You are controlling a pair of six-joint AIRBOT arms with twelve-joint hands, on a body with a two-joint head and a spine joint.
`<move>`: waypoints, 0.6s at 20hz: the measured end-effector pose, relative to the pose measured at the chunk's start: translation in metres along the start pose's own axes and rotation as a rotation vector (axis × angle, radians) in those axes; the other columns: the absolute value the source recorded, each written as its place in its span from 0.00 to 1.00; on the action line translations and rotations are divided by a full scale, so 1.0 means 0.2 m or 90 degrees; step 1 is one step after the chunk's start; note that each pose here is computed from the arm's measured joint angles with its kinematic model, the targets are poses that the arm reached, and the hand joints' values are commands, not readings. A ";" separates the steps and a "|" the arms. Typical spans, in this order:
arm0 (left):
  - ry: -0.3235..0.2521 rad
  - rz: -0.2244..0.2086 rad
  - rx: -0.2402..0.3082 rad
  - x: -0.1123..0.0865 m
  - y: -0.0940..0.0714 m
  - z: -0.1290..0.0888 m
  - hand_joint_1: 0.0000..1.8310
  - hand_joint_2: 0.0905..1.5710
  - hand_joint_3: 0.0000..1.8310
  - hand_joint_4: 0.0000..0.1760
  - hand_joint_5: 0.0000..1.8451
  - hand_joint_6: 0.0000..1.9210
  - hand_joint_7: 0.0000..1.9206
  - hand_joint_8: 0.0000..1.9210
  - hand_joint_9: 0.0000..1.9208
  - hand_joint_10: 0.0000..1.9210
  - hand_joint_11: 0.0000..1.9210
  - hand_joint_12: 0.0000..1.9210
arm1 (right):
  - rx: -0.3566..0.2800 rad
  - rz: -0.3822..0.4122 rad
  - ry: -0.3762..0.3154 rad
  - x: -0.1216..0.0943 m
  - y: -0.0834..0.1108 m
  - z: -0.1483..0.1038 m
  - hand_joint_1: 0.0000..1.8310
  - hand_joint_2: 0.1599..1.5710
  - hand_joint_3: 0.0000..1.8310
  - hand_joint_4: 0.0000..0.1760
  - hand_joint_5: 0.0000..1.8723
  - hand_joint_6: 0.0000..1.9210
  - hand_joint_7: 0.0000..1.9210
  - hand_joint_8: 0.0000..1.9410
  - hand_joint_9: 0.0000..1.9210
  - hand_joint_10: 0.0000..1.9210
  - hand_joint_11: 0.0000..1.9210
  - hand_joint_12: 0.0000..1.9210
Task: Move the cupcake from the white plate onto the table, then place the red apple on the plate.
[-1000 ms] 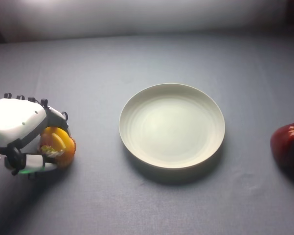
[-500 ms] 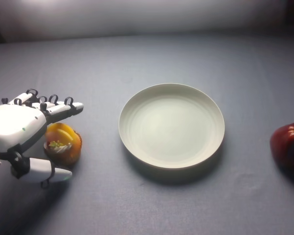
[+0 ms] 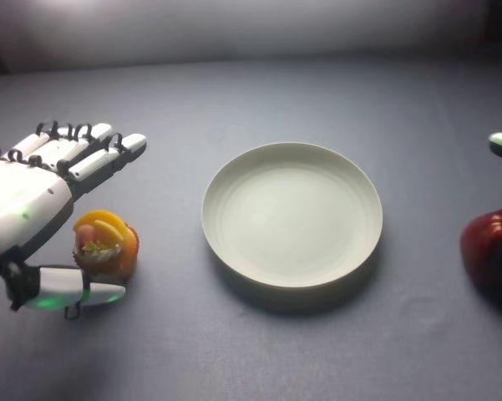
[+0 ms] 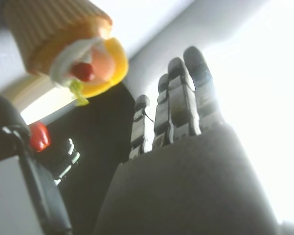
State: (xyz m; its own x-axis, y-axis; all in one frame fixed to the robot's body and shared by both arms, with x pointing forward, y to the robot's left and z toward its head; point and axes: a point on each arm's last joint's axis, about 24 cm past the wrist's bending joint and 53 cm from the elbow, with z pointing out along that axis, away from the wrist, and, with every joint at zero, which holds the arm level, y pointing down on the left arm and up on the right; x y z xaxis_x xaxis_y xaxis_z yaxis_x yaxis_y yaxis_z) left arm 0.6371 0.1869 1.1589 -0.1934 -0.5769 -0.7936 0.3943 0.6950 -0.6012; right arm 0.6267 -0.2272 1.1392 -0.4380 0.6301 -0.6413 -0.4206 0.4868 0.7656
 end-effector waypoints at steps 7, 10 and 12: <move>-0.050 0.003 0.066 -0.11 -0.15 -0.07 0.43 0.50 0.00 0.91 0.02 0.00 0.02 0.00 0.06 0.00 0.00 0.30 | 0.053 -0.044 0.122 0.15 -0.13 0.16 0.51 0.53 0.00 0.23 0.10 0.00 0.25 0.01 0.30 0.02 0.15 0.49; -0.049 -0.004 0.077 -0.10 -0.18 -0.08 0.43 0.50 0.00 1.00 0.01 0.00 0.02 0.00 0.06 0.00 0.00 0.31 | 0.052 -0.062 0.146 0.21 -0.14 0.23 0.57 0.54 0.00 0.00 0.23 0.01 0.32 0.01 0.40 0.03 0.25 0.55; -0.048 -0.012 0.074 -0.09 -0.17 -0.09 0.44 0.51 0.00 0.99 0.02 0.00 0.02 0.00 0.06 0.00 0.00 0.30 | 0.056 -0.063 0.155 0.23 -0.15 0.25 0.68 0.61 0.00 0.00 0.56 0.19 0.54 0.39 0.58 0.18 0.40 0.71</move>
State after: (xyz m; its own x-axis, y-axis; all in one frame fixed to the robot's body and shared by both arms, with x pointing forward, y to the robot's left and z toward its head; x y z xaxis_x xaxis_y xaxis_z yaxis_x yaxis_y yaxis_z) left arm 0.6115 0.1821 1.1925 -0.1355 -0.6229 -0.7705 0.4934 0.6319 -0.5977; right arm 0.6586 -0.1814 1.0893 -0.5804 0.4180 -0.6989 -0.4048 0.5966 0.6930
